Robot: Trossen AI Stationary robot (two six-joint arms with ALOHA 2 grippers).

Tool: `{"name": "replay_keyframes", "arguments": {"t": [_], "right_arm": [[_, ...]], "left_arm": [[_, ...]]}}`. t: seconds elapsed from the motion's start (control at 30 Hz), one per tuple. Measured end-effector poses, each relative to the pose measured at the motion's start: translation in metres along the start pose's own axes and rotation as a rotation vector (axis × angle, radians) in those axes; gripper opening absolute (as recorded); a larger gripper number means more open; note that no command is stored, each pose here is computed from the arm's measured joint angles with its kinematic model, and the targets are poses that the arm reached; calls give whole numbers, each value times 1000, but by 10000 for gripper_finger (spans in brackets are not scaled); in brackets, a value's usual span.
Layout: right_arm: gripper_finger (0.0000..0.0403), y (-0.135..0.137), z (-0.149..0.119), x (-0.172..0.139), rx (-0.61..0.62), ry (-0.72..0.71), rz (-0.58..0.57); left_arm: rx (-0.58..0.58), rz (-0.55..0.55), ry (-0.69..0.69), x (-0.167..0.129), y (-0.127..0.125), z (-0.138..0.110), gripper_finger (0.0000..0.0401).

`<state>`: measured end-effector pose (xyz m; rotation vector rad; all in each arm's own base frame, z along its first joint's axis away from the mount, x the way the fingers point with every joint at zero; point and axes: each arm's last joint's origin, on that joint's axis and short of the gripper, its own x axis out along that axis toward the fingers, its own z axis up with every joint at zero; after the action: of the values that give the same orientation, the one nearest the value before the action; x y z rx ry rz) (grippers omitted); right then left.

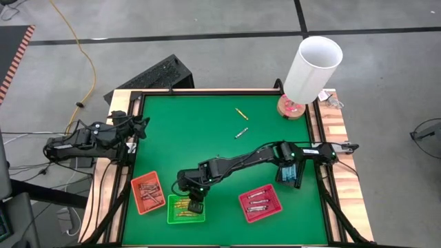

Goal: Sort crayons
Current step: Put the yellow crayon into the green bin

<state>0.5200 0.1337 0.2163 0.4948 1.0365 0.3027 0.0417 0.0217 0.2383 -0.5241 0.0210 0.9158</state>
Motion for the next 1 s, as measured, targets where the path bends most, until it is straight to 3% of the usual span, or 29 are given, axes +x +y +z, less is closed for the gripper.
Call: {"name": "replay_keyframes", "arguments": {"t": [0.5,0.7,1.0], "right_arm": [[0,-6,0,2,19,-3,-43],[0,-16,-4,21,58,41,-7],[5,-17,-1,18,56,26,2]], "left_arm": [[2,1,-1,0,0,0,223],[2,3,-1,0,0,0,223],[3,3,-1,0,0,0,223]]}}
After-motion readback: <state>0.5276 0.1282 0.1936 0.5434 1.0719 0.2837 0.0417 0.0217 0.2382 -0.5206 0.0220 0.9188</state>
